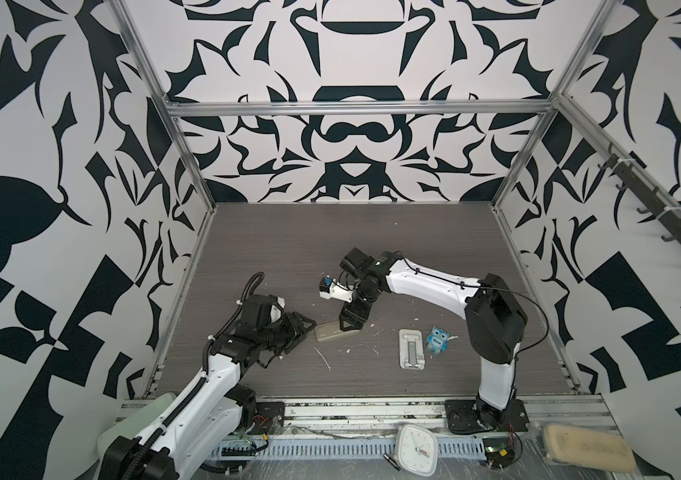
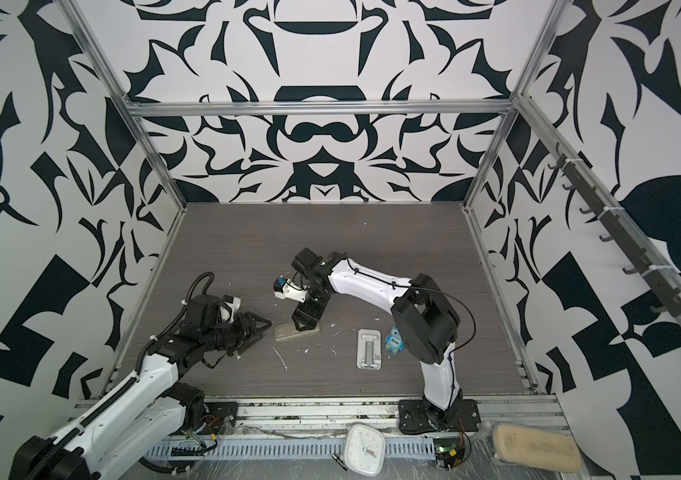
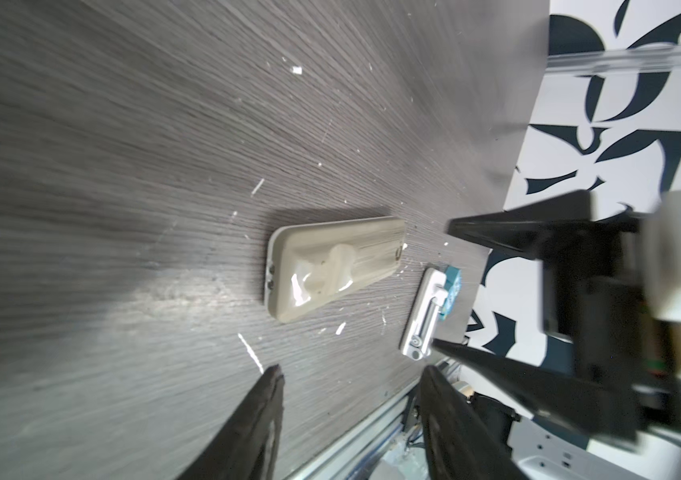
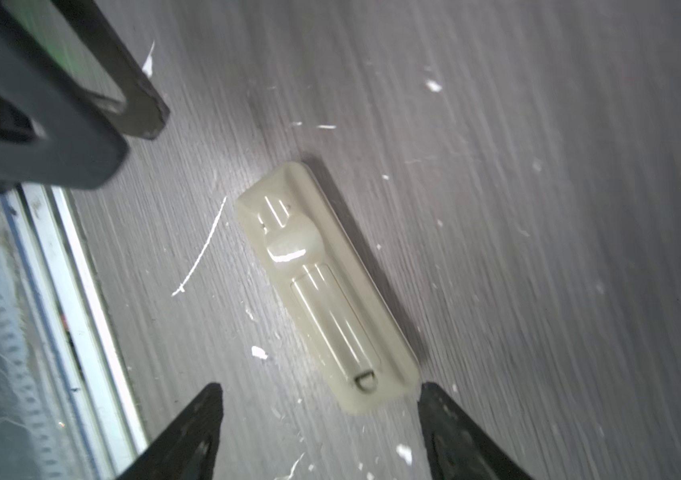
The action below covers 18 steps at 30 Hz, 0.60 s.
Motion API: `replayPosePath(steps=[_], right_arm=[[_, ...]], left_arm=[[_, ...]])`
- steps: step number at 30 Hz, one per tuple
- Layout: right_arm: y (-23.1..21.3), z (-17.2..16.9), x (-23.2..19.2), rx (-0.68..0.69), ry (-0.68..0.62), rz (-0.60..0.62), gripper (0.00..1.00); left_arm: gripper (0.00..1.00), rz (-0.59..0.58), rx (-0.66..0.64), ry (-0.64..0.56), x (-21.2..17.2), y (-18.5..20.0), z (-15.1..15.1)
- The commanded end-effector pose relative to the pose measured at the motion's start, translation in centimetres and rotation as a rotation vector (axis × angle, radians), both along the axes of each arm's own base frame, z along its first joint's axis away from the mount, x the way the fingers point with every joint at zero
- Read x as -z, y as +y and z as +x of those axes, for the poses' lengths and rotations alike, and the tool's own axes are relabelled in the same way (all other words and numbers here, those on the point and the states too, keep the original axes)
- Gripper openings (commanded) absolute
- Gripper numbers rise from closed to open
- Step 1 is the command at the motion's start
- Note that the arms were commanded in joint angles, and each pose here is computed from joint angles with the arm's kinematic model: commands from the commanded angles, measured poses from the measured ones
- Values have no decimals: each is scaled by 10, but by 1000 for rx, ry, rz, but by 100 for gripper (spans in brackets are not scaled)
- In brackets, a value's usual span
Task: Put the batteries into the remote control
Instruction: 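Slide the cover fully closed with the right gripper, then grasp the closed remote with the right gripper and lift it up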
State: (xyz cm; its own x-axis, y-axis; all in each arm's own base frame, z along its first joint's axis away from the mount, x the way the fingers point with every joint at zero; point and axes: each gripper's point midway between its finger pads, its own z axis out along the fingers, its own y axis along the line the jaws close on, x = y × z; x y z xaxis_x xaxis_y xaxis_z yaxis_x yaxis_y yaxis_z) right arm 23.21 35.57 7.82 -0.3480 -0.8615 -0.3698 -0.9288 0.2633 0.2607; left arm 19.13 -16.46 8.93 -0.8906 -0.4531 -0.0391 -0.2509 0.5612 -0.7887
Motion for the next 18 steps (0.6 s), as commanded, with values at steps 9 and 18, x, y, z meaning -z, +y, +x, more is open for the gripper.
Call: replayPosePath(steps=[9,18], right_arm=[[7,-1,30,-161,-66,50,82],[4,14,47,-144,-147,-1,80]], left_arm=[[74,-6,-53,73,11,8,-15],[74,-20,-80,72,6,9,-13]])
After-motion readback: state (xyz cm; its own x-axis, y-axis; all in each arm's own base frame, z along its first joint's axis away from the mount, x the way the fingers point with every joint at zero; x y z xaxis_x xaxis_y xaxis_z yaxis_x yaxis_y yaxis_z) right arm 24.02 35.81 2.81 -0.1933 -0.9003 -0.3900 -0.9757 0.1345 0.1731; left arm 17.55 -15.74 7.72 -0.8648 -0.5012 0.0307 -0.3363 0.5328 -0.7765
